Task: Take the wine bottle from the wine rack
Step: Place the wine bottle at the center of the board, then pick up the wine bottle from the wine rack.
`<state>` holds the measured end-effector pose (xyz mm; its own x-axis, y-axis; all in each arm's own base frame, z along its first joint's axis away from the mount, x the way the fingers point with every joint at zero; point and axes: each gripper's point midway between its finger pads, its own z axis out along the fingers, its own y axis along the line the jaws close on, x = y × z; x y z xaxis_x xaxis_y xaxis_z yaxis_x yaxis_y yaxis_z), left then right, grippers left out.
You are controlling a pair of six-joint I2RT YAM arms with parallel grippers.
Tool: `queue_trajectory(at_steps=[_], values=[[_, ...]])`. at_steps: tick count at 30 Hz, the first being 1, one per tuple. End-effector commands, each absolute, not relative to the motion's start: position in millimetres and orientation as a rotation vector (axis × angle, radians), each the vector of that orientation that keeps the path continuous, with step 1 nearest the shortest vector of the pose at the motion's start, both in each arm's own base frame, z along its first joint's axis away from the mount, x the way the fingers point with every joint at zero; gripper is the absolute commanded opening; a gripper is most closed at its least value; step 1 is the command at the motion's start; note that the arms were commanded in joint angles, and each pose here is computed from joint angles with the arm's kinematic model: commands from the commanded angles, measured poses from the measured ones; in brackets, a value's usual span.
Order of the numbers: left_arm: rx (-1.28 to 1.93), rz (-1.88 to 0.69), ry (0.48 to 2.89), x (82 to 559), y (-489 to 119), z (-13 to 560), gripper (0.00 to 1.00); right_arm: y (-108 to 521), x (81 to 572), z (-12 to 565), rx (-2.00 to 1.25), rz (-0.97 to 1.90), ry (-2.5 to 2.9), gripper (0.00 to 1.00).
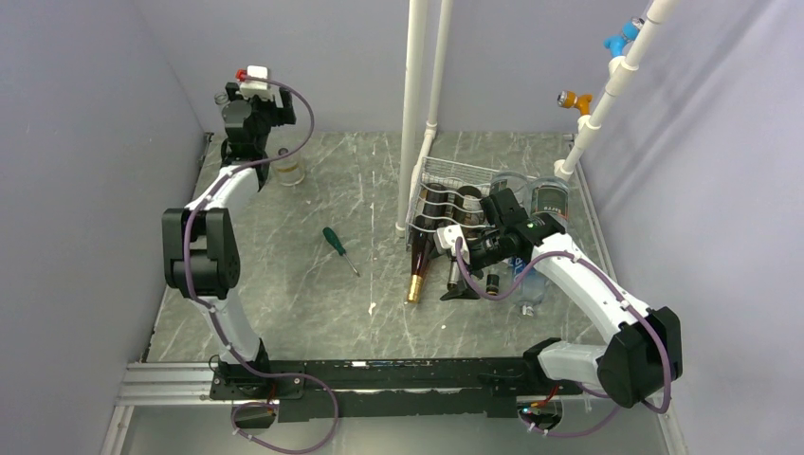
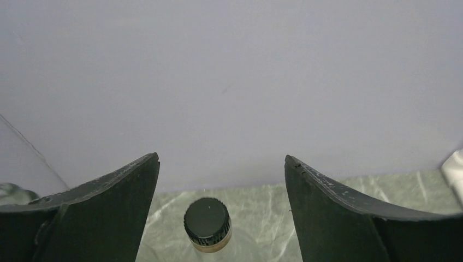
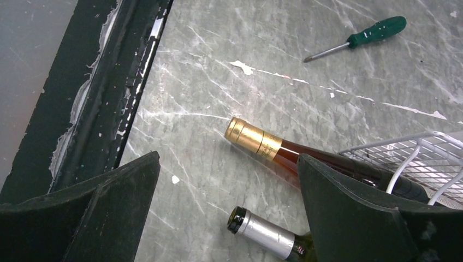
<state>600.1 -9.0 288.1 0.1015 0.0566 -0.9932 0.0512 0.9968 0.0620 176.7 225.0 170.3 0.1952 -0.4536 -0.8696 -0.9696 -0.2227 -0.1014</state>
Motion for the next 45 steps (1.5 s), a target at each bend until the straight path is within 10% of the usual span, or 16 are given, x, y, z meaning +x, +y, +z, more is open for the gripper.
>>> queue_trajectory(at_steps=[1, 45], values=[[0.051, -0.023, 1.282, 573, -10, 368, 0.92, 229, 179, 173, -1.788, 0.945, 1.288, 1.00], [0.030, -0.416, 1.521, 321, -59, 339, 1.00, 209, 196, 219, -1.602, 0.884, 1.269, 1.00]])
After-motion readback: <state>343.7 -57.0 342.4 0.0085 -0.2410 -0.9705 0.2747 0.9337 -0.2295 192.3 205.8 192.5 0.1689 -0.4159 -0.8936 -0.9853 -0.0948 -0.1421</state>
